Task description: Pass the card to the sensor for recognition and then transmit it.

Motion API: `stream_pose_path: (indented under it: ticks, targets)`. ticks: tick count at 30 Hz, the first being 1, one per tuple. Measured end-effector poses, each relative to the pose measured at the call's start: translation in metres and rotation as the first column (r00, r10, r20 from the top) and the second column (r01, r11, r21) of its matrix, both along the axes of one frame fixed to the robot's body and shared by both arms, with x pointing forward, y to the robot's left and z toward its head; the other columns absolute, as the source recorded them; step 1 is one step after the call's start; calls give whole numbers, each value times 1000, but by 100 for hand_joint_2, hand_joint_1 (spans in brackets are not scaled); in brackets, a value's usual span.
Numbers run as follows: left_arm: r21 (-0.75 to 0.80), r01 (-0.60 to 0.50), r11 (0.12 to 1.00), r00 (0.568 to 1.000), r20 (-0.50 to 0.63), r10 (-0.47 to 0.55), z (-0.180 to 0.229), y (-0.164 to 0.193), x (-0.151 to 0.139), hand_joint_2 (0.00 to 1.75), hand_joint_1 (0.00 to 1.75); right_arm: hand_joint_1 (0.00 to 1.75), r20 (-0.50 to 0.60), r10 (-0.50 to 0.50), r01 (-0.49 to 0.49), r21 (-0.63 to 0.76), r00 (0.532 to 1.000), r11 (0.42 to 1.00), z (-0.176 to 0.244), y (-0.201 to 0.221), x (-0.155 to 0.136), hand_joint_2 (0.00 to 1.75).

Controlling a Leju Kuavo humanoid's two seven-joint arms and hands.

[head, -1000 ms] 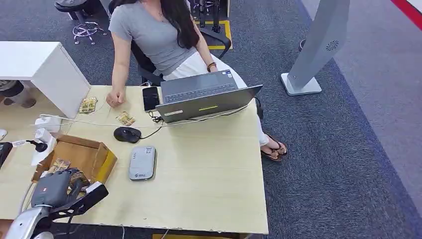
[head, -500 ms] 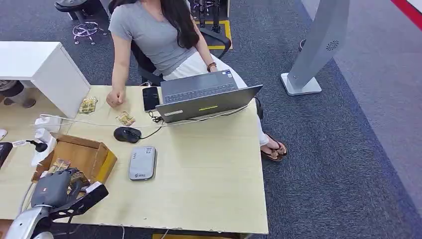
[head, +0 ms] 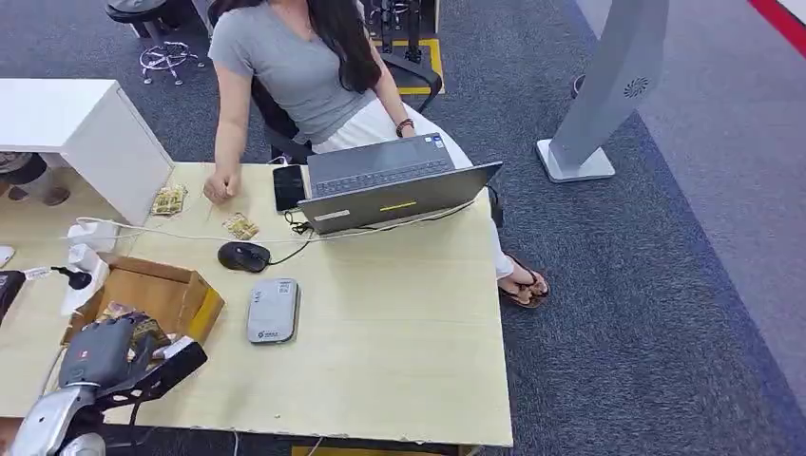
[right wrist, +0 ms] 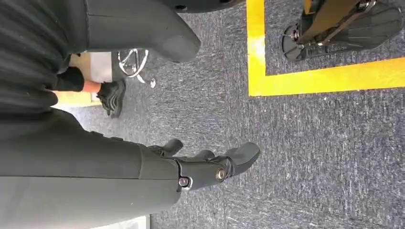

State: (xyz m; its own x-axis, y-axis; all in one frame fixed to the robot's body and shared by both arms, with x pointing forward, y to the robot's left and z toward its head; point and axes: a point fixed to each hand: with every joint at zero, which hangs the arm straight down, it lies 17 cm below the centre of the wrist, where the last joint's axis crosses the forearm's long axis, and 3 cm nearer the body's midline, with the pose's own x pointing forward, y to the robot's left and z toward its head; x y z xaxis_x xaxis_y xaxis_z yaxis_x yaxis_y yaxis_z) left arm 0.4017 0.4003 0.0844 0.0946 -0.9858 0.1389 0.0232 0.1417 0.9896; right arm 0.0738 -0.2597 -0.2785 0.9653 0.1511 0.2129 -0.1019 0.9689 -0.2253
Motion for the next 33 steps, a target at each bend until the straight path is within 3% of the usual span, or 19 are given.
stream_pose_path:
  ticks: [4,8,29,33]
  targets:
    - [10,20,1000,985,171,-21,117,0,84,175,175,0,31,-1,1,3,1000,1000,2,1,15,175]
    - [33,36,999,961,272,-43,185,-6,113,175,175,0,42,-1,0,5,999,1000,4,2,22,175]
    - [51,41,998,947,317,-55,204,-7,118,175,175,0,40,-2,1,5,999,1000,3,2,20,175]
    - [72,-48,996,936,352,20,231,10,135,175,175,0,41,31,-31,2,999,1000,3,3,22,175]
